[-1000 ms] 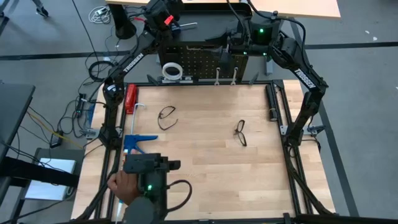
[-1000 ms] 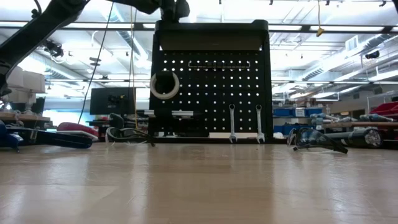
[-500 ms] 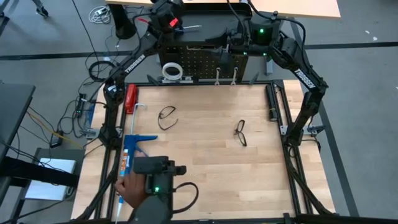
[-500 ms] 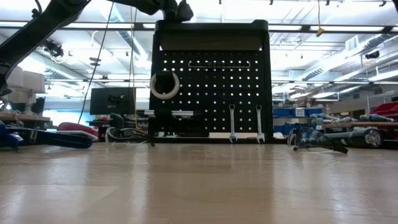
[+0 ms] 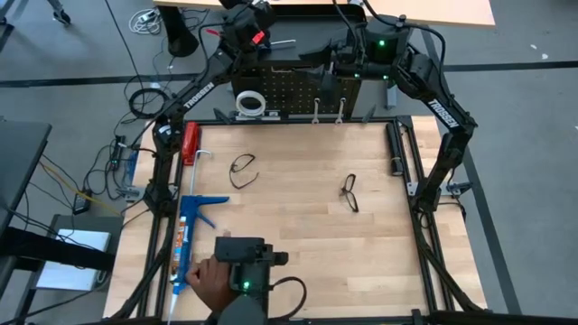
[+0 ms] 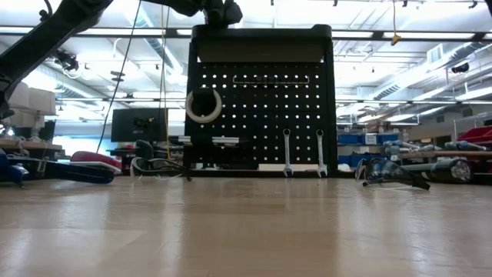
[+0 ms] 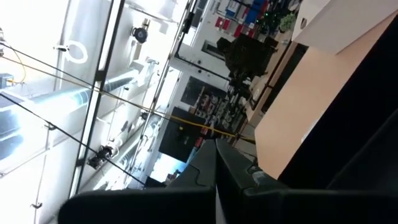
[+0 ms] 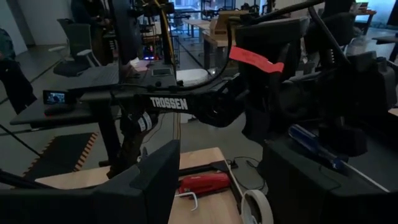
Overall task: Hang tools onto peg board
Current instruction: Remove the blue screwdriver from the black pegboard
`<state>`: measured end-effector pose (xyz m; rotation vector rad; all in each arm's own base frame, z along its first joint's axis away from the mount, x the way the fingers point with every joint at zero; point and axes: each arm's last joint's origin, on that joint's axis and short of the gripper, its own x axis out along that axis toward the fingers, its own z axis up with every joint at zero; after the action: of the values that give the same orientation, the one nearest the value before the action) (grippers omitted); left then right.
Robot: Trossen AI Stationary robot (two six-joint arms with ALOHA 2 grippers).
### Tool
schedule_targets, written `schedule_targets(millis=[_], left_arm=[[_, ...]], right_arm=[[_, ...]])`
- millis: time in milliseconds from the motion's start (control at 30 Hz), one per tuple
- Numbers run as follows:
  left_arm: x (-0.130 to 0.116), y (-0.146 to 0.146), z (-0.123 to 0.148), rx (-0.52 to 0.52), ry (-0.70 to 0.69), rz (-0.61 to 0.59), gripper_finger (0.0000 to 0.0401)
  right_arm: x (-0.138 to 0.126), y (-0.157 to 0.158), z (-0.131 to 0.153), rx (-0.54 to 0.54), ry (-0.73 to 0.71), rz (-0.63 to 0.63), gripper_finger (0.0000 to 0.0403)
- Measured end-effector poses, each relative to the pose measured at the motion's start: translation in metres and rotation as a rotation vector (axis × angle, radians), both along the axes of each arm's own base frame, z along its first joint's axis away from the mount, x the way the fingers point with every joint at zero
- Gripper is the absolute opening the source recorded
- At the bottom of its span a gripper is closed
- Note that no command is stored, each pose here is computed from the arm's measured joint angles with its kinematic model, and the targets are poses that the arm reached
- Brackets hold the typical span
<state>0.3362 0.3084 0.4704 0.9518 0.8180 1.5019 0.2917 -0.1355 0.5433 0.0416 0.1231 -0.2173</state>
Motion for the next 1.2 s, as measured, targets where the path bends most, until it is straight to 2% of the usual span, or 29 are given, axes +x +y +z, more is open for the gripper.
schedule_targets(millis=[767, 900, 1033, 1200], left_arm=[[0.024, -0.029, 0.009, 0.098, -0.065, -0.090, 0.0000], [0.022, -0.028, 0.011, 0.116, -0.079, -0.072, 0.0000], [0.012, -0.023, 0.020, 0.182, -0.164, -0.029, 0.0000], [0.002, -0.019, 0.027, 0.207, -0.174, 0.021, 0.0000]], right_arm=[[0.000, 0.000, 0.000, 0.005, 0.002, -0.001, 0.0230], [0.000, 0.000, 0.000, 0.009, 0.001, -0.001, 0.0230], [0.000, 0.001, 0.000, 0.009, 0.002, 0.001, 0.0230], [0.001, 0.001, -0.001, 0.015, 0.009, 0.003, 0.0230]])
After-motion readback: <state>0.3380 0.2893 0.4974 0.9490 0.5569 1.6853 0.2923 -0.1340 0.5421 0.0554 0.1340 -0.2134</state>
